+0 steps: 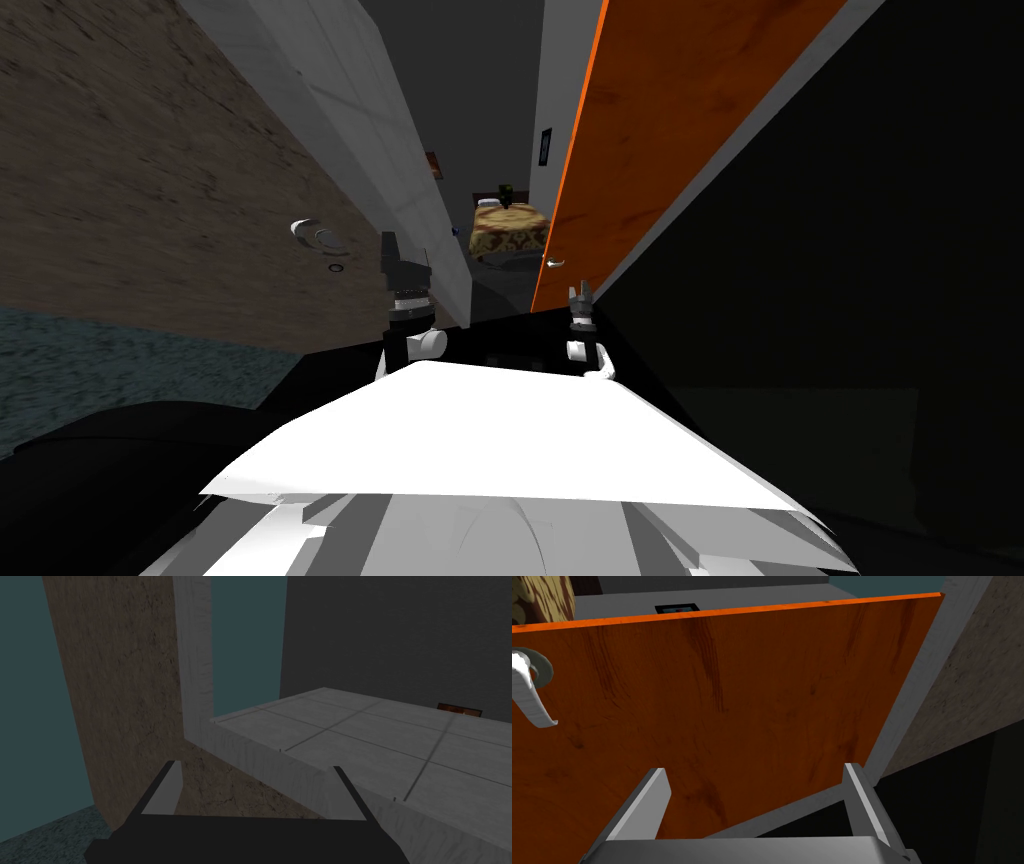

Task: Push the door open

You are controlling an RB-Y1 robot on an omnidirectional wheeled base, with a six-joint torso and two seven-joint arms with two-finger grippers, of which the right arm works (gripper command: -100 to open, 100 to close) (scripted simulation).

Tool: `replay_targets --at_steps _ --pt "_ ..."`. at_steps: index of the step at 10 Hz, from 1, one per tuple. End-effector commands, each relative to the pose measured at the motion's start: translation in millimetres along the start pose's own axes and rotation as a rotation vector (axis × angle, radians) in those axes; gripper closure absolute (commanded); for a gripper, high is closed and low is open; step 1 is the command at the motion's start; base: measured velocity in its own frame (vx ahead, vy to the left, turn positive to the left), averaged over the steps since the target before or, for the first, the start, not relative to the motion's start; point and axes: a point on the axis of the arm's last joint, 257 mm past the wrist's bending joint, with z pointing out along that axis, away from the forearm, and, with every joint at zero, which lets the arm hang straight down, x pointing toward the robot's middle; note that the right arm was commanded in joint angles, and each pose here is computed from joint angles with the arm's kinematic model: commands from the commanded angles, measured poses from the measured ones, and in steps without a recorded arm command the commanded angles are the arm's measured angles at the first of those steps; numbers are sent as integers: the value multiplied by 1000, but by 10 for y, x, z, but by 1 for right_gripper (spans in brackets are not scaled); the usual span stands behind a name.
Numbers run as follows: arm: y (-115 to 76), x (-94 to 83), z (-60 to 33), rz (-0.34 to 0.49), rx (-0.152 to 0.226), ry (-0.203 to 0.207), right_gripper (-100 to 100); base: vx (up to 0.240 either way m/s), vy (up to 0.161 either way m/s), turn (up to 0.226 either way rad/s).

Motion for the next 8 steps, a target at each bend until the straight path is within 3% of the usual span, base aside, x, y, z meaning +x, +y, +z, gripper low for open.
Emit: replay_targets --at_steps 1,8 --pt "-152 7 -34 4 29 6 -100 57 -46 19" --pt "-645 115 -87 15 120 38 -100 63 -60 25"
